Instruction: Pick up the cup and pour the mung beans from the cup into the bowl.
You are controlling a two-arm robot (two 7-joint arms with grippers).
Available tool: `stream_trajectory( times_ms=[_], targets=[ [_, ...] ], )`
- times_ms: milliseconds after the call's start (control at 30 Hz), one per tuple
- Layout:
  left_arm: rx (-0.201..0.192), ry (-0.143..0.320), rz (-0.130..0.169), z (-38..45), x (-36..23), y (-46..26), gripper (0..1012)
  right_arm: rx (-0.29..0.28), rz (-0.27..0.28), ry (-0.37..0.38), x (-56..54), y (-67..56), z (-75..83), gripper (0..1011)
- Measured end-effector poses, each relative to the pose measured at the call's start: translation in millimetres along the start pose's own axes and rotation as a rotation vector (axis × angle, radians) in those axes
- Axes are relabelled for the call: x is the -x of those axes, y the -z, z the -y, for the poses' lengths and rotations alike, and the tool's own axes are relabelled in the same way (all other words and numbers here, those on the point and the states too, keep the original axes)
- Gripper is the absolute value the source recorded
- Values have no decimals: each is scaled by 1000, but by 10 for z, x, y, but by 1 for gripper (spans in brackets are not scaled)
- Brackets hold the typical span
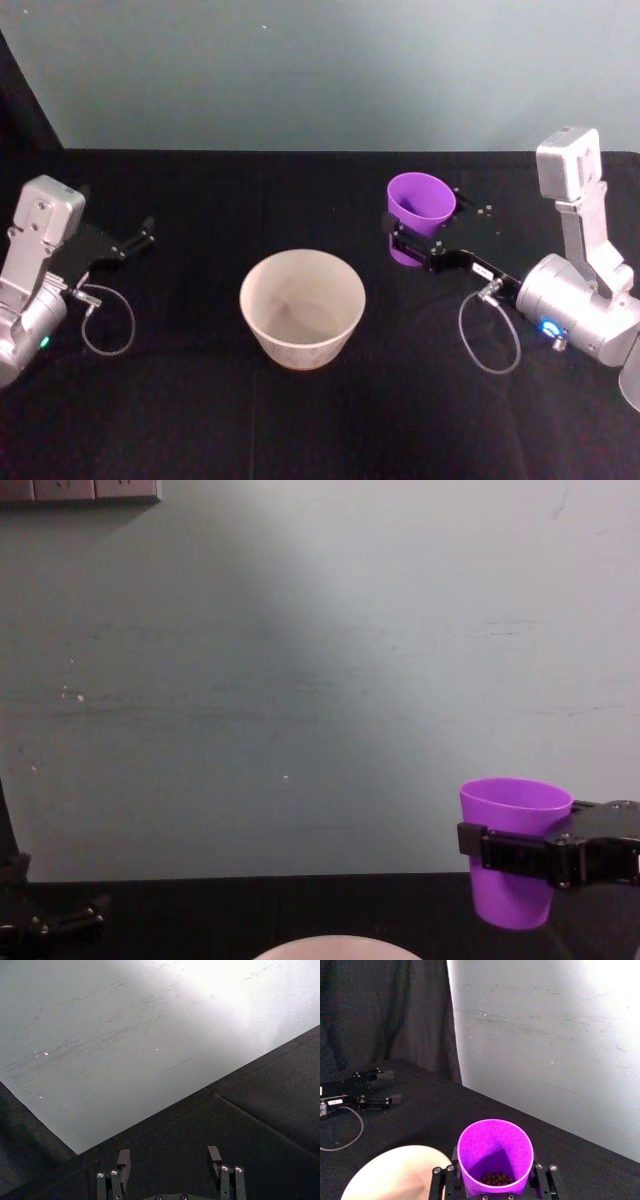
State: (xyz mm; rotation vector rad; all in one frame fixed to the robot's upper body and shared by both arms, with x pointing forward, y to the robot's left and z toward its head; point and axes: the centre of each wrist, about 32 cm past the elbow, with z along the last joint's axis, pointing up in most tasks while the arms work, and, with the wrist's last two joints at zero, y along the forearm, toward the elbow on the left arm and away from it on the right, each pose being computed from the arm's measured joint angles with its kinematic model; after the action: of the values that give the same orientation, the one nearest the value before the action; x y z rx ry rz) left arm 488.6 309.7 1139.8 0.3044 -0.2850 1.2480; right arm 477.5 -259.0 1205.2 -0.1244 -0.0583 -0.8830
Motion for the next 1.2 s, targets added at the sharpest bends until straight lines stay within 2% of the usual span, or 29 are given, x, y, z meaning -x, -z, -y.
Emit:
stream_trajectory(
  times_ms=[1200],
  targets=[
    [0,0,0,0,0,0,1000,0,0,0,0,0,0,728]
  ],
)
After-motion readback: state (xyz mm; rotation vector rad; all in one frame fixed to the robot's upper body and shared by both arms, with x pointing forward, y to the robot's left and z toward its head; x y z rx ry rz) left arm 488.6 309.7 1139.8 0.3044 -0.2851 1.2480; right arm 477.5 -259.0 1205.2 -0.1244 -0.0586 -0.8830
